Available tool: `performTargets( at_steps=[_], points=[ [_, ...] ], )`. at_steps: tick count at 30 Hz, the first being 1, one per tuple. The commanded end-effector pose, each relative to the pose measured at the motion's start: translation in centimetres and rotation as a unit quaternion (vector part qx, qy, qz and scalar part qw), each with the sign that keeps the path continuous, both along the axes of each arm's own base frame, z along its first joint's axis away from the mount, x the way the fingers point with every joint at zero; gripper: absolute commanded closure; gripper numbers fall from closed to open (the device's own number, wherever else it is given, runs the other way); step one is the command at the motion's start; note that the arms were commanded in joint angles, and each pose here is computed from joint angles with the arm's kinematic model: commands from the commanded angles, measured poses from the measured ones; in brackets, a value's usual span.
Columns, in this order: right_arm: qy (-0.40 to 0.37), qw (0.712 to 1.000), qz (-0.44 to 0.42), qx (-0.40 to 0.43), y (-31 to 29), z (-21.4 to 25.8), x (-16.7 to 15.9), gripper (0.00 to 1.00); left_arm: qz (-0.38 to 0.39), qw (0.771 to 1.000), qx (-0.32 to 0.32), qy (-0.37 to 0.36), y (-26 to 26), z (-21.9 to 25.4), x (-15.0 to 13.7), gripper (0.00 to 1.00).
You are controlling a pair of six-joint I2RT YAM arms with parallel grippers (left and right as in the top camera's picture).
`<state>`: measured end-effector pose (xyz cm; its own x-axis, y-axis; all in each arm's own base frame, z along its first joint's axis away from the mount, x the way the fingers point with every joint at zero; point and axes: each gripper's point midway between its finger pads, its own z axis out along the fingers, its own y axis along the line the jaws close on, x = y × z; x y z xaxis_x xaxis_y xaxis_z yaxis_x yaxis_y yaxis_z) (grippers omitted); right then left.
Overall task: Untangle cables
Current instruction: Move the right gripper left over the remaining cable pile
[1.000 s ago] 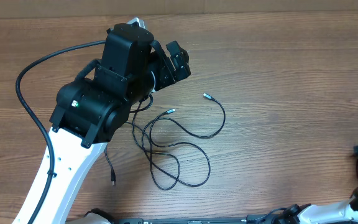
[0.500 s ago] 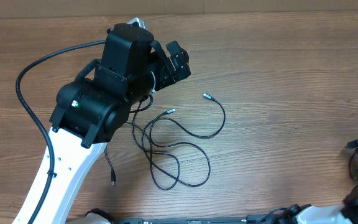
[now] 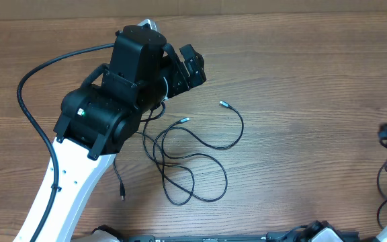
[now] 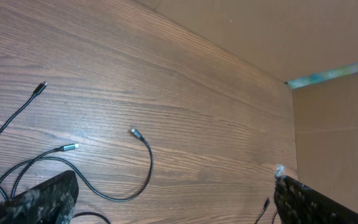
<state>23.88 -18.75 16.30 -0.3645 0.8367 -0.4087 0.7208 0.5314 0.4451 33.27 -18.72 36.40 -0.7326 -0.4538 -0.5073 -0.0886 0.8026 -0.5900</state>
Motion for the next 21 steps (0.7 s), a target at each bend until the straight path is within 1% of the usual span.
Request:
performTargets(
  at_steps=[1,4,8,10,14,21],
  points=[
    [-0.035,0.998,0.054,0.011,2.5,1.1,2.3,0.00,-0.001,1.000,0.014,-0.011,0.3,0.2,0.4,0.00],
    [-0.062,0.993,0.087,0.044,4.7,1.7,3.5,0.00,-0.001,1.000,0.014,-0.011,0.3,0.2,0.4,0.00],
    [-0.111,0.972,0.196,0.065,8.9,3.1,5.2,0.00,-0.001,1.000,0.014,-0.011,0.3,0.2,0.4,0.00],
    [-0.111,0.965,0.230,0.061,10.5,3.1,5.7,0.00,-0.001,1.000,0.014,-0.011,0.3,0.2,0.4,0.00],
    [-0.100,0.940,0.324,0.047,15.1,2.7,6.6,0.00,-0.001,1.000,0.014,-0.011,0.3,0.2,0.4,0.00],
    [-0.058,0.897,0.435,0.051,22.6,1.0,6.9,0.00,0.004,1.000,0.016,-0.014,0.4,0.3,0.6,0.00]
  ],
)
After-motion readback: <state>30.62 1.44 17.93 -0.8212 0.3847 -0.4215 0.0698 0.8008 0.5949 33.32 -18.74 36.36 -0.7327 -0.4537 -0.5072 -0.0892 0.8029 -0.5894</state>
